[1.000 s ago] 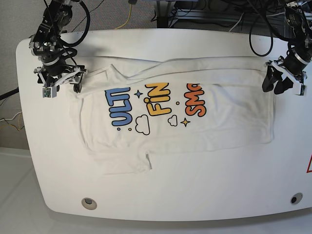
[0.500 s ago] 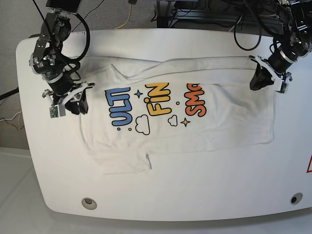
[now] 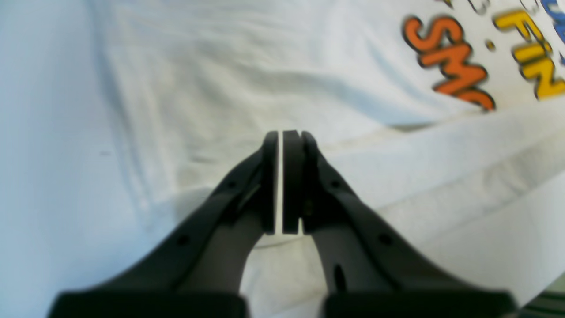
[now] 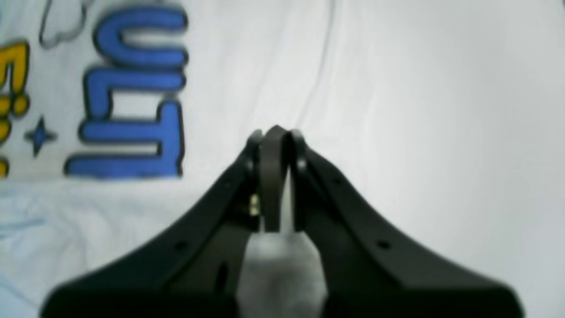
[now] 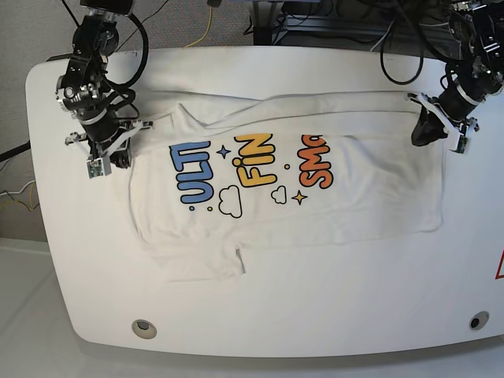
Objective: Fold the T-shirt properly
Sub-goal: 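Move both grippers back over the shirt toward its sides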
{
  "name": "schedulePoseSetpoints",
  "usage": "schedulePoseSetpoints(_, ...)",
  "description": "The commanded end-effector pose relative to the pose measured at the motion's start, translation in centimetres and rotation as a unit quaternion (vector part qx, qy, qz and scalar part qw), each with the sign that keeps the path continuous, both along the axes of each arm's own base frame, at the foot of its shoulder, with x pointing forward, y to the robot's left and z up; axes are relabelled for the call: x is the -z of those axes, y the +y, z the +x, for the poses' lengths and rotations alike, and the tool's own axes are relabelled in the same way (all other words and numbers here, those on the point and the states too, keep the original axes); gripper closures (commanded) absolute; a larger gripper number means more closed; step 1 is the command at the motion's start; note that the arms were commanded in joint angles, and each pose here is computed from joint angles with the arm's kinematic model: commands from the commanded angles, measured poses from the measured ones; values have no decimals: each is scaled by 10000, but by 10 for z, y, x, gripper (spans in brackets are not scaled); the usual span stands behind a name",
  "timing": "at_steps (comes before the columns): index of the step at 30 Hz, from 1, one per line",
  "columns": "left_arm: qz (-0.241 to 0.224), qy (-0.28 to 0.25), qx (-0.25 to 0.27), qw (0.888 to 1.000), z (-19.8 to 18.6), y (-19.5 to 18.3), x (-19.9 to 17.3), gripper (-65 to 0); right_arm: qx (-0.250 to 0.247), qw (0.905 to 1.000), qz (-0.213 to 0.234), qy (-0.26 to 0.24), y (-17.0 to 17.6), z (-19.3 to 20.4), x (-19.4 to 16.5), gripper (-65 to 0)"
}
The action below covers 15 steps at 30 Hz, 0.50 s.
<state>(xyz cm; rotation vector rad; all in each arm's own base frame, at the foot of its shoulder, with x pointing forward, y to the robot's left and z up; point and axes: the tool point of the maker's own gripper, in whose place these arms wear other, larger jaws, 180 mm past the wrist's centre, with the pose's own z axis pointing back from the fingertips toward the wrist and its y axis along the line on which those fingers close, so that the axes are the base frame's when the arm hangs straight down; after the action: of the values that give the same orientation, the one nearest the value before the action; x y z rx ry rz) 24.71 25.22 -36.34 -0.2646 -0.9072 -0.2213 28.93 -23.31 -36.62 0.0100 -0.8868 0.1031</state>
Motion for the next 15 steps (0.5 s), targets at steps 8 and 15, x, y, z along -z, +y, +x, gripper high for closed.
schedulePoseSetpoints(8, 389, -527, 163, 9977, 15, 0, -15, -183, 0, 9991, -309, -286, -4, 19, -20, -160)
schedulePoseSetpoints(15, 766, -870, 274, 9929, 22, 0, -20, -309, 137, 9992, -144, -348, 2, 26, -22, -291)
